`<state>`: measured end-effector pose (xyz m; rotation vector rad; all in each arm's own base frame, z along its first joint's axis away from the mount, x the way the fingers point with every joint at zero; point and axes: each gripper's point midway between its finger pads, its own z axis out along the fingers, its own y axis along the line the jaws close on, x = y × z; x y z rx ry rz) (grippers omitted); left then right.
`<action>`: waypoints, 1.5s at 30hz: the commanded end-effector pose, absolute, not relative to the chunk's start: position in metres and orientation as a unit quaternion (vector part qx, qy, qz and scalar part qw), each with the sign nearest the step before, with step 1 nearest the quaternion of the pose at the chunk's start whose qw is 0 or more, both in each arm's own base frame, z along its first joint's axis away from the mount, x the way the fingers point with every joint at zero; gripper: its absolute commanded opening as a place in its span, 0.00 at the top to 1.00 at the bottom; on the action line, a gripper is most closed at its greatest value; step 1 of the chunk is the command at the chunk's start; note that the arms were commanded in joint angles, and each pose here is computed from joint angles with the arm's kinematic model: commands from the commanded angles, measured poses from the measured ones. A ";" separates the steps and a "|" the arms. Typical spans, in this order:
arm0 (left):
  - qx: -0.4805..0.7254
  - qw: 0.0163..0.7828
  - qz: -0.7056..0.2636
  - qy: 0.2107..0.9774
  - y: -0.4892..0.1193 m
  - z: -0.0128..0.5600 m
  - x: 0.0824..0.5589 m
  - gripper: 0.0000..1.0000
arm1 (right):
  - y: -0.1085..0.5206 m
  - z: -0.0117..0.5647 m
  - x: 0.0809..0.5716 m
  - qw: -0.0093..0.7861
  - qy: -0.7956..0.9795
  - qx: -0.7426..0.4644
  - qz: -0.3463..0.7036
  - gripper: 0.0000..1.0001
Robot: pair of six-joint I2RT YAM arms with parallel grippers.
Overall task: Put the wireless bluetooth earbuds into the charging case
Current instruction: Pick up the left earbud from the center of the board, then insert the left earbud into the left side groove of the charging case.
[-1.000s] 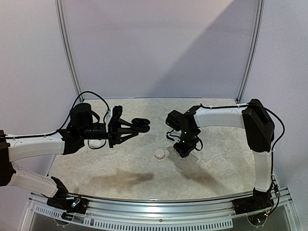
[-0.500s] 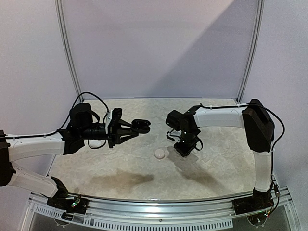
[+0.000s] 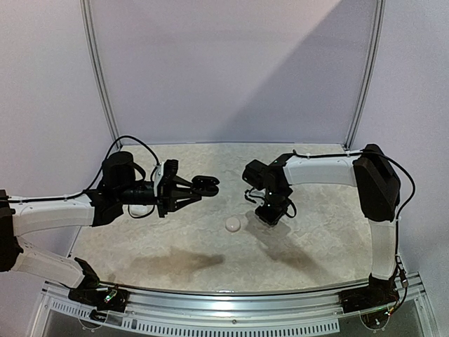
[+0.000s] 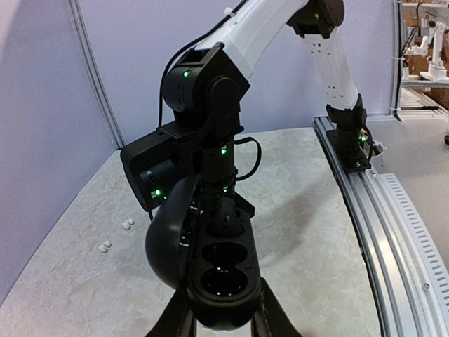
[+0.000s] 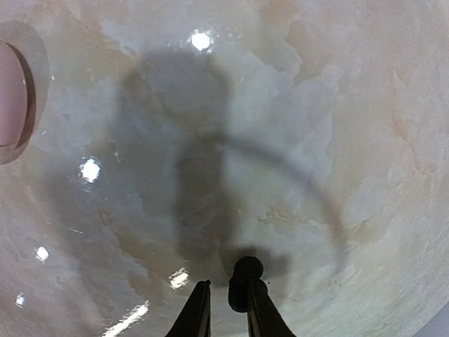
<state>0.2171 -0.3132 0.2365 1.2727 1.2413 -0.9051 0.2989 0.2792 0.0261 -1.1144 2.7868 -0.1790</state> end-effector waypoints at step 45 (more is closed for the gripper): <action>0.524 0.517 -0.420 0.531 -0.320 0.243 0.209 1.00 | 0.448 0.348 0.182 0.383 0.580 -0.669 0.263 1.00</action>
